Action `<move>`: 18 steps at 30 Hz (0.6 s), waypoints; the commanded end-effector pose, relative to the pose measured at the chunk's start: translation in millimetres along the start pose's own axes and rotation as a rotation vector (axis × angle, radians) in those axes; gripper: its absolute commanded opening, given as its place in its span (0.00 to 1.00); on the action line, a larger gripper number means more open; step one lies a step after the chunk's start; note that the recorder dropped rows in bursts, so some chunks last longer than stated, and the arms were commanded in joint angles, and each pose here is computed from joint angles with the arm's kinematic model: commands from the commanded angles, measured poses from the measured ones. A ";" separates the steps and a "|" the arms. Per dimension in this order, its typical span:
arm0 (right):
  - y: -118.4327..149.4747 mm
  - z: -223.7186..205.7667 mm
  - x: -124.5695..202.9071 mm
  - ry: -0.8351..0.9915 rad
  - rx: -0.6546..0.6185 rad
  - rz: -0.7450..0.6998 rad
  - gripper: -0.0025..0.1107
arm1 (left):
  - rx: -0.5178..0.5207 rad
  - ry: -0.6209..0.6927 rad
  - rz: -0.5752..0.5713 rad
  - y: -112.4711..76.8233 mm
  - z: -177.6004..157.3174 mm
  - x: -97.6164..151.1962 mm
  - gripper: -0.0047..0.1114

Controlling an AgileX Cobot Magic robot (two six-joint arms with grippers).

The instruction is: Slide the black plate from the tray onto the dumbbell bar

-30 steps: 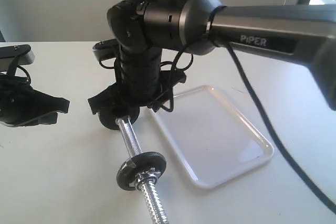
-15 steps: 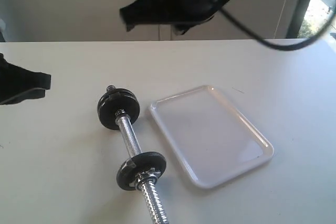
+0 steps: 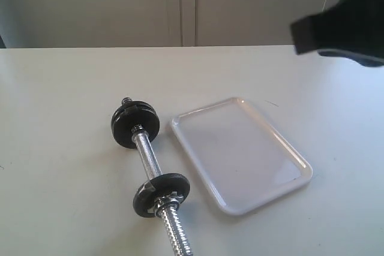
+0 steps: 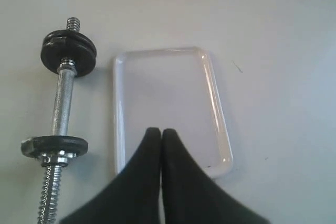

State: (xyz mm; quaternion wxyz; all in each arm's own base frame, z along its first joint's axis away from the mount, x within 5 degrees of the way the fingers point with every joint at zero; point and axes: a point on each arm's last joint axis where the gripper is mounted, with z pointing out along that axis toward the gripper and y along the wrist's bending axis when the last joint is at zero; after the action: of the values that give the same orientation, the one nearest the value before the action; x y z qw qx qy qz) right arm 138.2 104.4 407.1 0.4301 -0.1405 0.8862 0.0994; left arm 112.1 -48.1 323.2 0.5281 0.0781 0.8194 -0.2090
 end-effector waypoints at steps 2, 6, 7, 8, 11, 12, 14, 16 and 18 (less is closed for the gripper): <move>-19.0 -17.8 31.4 -0.060 -0.017 0.011 0.02 | 0.038 -0.042 0.012 -6.6 -27.8 8.8 0.04; -28.5 -25.1 49.8 -0.072 -0.021 0.017 0.02 | 0.053 -0.069 0.025 -9.5 -39.5 11.3 0.04; -30.6 -27.7 52.8 -0.079 -0.024 0.019 0.02 | 0.054 -0.074 0.027 -9.8 -40.7 11.4 0.04; -32.2 -29.2 55.7 -0.084 -0.025 0.021 0.02 | 0.054 -0.071 0.027 -9.8 -40.6 11.6 0.04; -36.3 -36.4 59.6 -0.104 -0.033 0.032 0.02 | 0.057 -0.058 0.027 -10.0 -40.6 12.8 0.04; -36.9 -37.7 60.2 -0.106 -0.035 0.035 0.02 | 0.059 -0.049 0.026 -10.3 -40.5 13.7 0.04; -38.8 -42.0 61.4 -0.121 -0.042 0.042 0.02 | 0.065 -0.024 0.025 -10.7 -40.5 16.0 0.04; -39.9 -44.3 62.0 -0.130 -0.045 0.045 0.02 | 0.068 -0.009 0.026 -11.0 -40.5 17.3 0.04; -40.7 -46.0 62.5 -0.136 -0.047 0.047 0.02 | 0.068 -0.010 0.026 -10.9 -40.5 17.2 0.04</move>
State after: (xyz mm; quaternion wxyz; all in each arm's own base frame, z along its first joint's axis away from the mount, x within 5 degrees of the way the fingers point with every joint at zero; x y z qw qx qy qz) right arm 82.8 45.0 383.4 0.4765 -0.1268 0.8589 0.1383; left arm 68.8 -42.2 326.0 0.5357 0.1095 0.8067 -0.2242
